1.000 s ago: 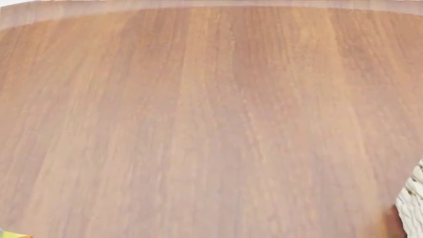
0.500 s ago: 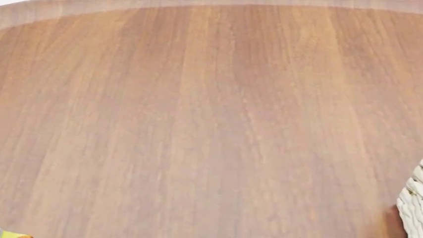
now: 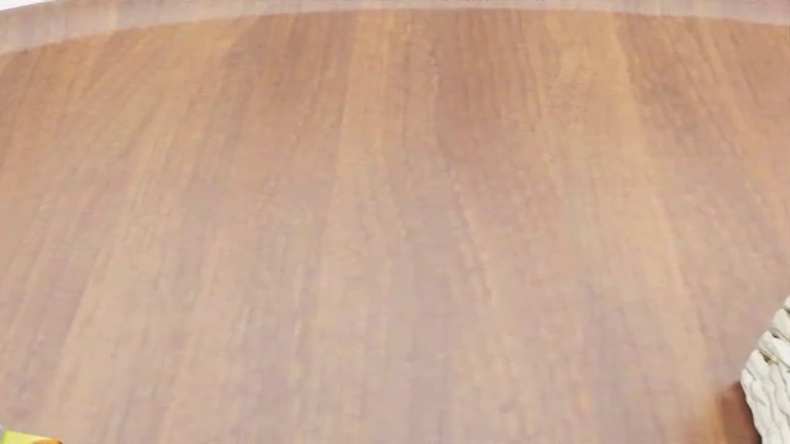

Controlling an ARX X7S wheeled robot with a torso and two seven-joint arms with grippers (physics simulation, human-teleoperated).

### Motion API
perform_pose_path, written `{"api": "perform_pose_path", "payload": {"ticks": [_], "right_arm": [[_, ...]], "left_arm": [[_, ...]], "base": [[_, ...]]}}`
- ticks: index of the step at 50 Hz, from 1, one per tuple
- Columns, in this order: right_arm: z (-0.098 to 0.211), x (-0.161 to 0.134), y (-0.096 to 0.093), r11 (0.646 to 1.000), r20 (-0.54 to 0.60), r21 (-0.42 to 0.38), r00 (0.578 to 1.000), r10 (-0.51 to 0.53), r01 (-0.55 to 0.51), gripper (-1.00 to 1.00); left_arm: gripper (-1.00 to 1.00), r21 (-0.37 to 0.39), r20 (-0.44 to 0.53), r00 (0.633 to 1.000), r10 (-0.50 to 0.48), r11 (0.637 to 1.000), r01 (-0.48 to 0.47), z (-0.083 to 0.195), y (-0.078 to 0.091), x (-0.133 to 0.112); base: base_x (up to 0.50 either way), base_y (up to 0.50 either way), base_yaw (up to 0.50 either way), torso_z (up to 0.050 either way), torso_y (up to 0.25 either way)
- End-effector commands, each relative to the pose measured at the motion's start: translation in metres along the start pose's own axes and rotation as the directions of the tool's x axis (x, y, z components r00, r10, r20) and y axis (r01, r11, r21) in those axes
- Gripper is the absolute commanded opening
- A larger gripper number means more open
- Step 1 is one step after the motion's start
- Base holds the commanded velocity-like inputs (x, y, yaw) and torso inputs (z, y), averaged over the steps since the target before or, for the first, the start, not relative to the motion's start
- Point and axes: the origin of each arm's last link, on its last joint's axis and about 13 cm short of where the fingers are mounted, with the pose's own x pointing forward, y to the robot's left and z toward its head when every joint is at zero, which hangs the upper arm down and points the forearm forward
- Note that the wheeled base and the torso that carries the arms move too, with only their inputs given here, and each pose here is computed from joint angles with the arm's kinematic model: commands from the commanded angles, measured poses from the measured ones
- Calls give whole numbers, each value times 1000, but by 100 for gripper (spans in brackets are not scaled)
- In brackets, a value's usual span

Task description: Pick the milk and place it in the basket.

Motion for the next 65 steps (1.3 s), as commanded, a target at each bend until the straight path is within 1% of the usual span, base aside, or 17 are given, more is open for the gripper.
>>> {"api": "perform_pose_path", "payload": {"ticks": [1, 7, 8, 15, 26, 33, 39, 44, 54, 58, 60, 63, 65], "right_arm": [[17, -10, -8, 997, 140, 11, 987, -75, 74, -100], [16, -10, -8, 997, 128, 3, 989, -77, 77, -100], [16, -10, -7, 998, 130, 11, 989, -70, 69, -100], [16, -4, -2, 1000, 126, 0, 992, -30, 31, -100], [23, 6, 4, 1000, 142, -5, 990, 5, -4, -100], [26, 14, 6, 1000, 144, -2, 990, -2, 2, -100], [26, 21, 11, 1000, 143, 1, 990, 12, -12, -100], [27, 22, 12, 1000, 143, -6, 990, 18, -17, -100], [26, 24, 12, 1000, 140, -9, 990, 20, -18, -100], [25, 24, 13, 1000, 136, -8, 990, 24, -23, -100], [24, 24, 14, 1000, 132, -8, 991, 26, -25, -100], [23, 25, 13, 1000, 128, -8, 991, 29, -28, -100], [22, 25, 14, 1000, 127, -7, 991, 31, -30, -100]], "left_arm": [[100, 12, 31, 999, 34, 999, -34, 0, 5, 0], [100, 15, 33, 999, 32, 999, -32, 0, 5, -1], [100, 16, 33, 999, 31, 999, -32, 0, 5, -1], [100, 15, 32, 999, 32, 999, -33, 0, 5, -1], [100, 14, 29, 999, 34, 999, -34, 0, 5, -1], [100, 15, 28, 999, 30, 999, -31, 0, 5, -1], [100, 18, 30, 999, 24, 1000, -25, 0, 5, -1], [100, 22, 32, 999, 25, 999, -25, 0, 5, -1], [100, 38, 41, 999, -4, 999, 3, 0, 4, -2], [100, 35, 39, 999, -5, 999, 3, 0, 4, -2], [100, 13, 30, 999, 16, 1000, -17, 0, 4, -1], [100, 9, 26, 999, 27, 1000, -28, -1, 5, -1], [100, 26, 35, 999, 14, 1000, -14, 0, 4, -1]], "base": [[0, 0, 0, 0, 0], [0, 0, 0, 0, 2], [0, 0, 0, 0, 0], [0, 0, 0, 0, 1], [0, 0, 0, 1, 1], [0, 0, 0, 0, 1], [0, 0, 0, 0, 0], [0, 0, 0, 0, 2], [0, 0, 0, 1, 1], [0, 0, 0, 0, 0], [0, 0, 0, 0, 5], [0, 0, 0, 0, 0], [0, 0, 0, 0, 0]]}}
